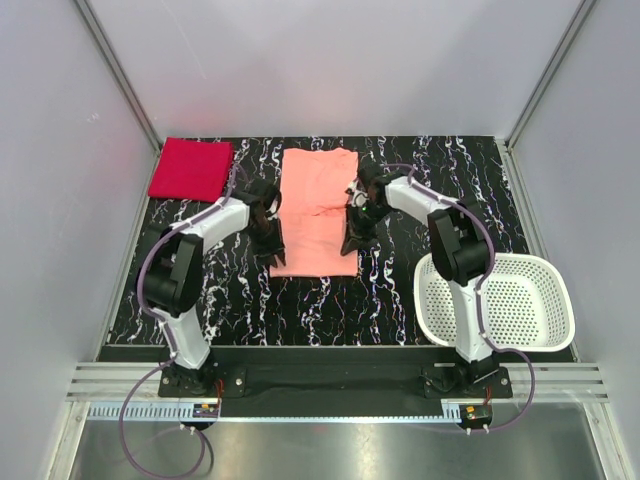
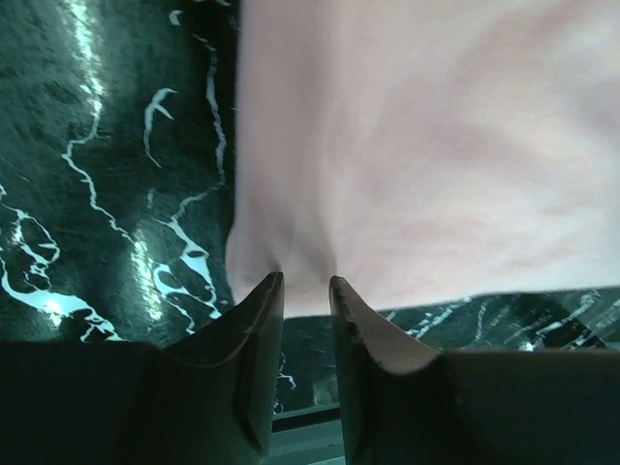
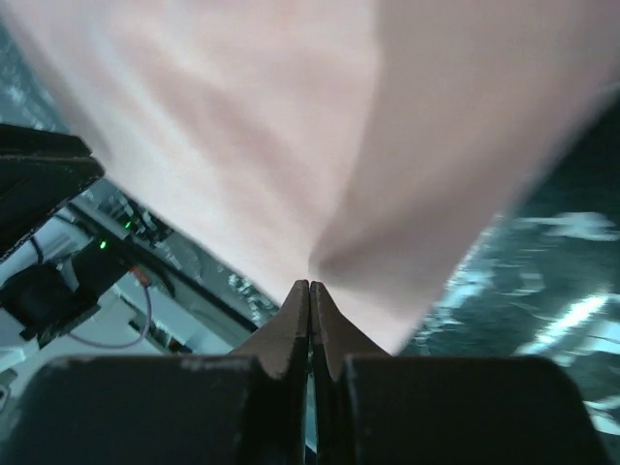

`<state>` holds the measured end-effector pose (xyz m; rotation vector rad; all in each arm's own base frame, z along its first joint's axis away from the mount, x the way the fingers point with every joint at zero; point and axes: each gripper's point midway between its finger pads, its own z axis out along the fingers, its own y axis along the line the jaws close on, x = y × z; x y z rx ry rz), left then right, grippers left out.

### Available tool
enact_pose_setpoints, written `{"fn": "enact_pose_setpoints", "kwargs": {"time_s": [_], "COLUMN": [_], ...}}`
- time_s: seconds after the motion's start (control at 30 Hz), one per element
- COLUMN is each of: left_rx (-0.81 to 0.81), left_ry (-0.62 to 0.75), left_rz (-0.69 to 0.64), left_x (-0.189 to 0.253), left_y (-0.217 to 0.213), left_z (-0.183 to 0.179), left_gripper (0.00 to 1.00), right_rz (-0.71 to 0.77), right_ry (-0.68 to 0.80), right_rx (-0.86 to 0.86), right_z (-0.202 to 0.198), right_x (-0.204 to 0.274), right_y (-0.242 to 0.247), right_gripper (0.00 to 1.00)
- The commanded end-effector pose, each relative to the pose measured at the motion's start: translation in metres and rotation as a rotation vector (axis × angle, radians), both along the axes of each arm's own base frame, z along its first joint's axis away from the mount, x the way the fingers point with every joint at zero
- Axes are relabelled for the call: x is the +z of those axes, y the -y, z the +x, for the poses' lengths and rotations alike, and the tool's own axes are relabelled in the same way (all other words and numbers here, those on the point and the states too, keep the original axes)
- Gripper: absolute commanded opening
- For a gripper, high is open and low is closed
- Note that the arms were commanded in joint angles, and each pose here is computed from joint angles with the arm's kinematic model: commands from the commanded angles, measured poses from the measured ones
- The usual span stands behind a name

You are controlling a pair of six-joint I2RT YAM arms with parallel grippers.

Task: Fold and stack the t-shirts
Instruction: Fold the tshirt

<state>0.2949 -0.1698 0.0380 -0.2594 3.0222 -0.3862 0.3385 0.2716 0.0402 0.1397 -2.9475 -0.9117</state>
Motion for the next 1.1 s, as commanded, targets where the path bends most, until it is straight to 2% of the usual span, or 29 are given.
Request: {"fn": "enact_pose_setpoints", "kwargs": {"time_s": [0.0,0.1,0.23,0.33,0.5,0.6,0.73,0.9,0.97,1.0,1.07], "left_rx": [-0.028,-0.039,-0.039,-0.033,-0.027,-0.043,-0.051,-0.119,-0.149,-0.159,-0.119], "left_ry": [0.143,0.132,0.062,-0.020,-0.105,-0.083,-0.072,0.017,0.055,0.044,0.037], "left_rz": [-0.104,-0.182,-0.226,-0.172,-0.026,0.044,0.074,-0.026,-0.117,-0.226,-0.273], "left_x": [0.046,0.049,0.025,-0.007,-0.048,-0.049,-0.044,0.003,0.028,0.039,0.049], "left_y": [0.022,0.038,0.049,0.039,0.001,-0.017,-0.028,0.001,0.025,0.042,0.049], "left_z": [0.012,0.014,0.011,0.000,-0.019,-0.020,-0.022,-0.018,-0.018,-0.022,-0.023], "left_gripper": [0.33,0.34,0.33,0.33,0.30,0.31,0.31,0.37,0.42,0.42,0.42], "right_rz": [0.157,0.223,0.247,0.226,0.220,0.209,0.189,0.147,0.153,0.172,0.194], "right_ry": [0.014,-0.072,-0.134,-0.164,-0.225,-0.221,-0.204,-0.111,-0.095,-0.059,-0.078], "right_rx": [0.121,0.116,0.131,0.127,0.040,0.001,-0.038,-0.007,0.018,0.038,0.097], "right_z": [-0.035,-0.049,-0.055,-0.057,-0.064,-0.066,-0.066,-0.061,-0.062,-0.054,-0.064], "right_x": [0.054,0.042,0.017,-0.003,-0.029,-0.032,-0.027,0.003,0.017,0.030,0.040], "right_y": [-0.053,-0.069,-0.071,-0.062,-0.024,-0.001,0.019,0.024,0.011,-0.001,-0.026], "right_gripper": [0.04,0.04,0.01,0.00,0.00,0.00,0.00,0.00,0.00,0.00,0.00]}}
